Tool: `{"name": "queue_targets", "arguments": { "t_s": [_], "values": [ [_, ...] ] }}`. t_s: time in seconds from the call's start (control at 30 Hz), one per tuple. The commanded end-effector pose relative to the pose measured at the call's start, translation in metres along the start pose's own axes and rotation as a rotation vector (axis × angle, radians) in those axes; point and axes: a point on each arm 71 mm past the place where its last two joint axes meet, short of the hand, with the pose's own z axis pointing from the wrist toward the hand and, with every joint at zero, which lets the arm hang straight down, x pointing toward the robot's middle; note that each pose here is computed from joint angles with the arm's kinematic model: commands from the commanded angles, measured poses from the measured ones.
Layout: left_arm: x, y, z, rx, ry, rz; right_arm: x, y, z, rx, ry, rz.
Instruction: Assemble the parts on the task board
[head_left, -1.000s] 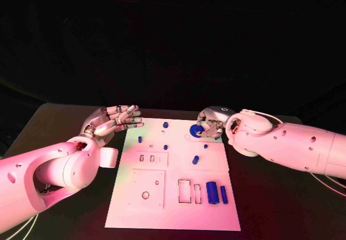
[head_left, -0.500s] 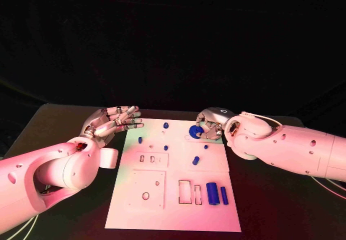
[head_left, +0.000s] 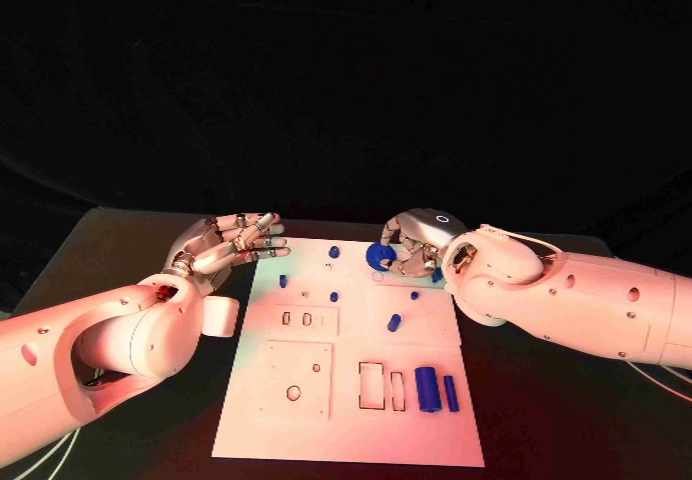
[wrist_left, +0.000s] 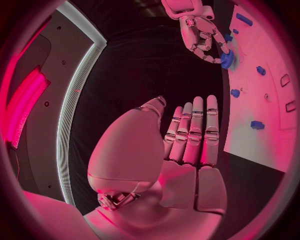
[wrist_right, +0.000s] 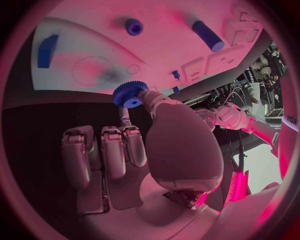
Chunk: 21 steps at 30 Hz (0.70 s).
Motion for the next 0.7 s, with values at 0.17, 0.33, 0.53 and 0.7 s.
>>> {"name": "queue_targets", "arguments": {
  "t_s": [0.17,0.33,0.53,0.7],
  "values": [
    [0.0031,-0.0014,0.0009,0.007,0.022,-0.010,-0.001,0.033,0.006,-0.062,-0.055,-0.035],
    [0.0039,-0.0013,0.0011,0.007,0.024,-0.011,0.002,0.050,0.015,-0.092,-0.057,-0.037],
    [0.0049,-0.0013,0.0012,0.008,0.026,-0.012,0.009,0.062,0.026,-0.108,-0.054,-0.042],
    [0.0053,-0.0013,0.0013,0.008,0.027,-0.013,0.015,0.068,0.034,-0.112,-0.046,-0.048]
  ]
}}
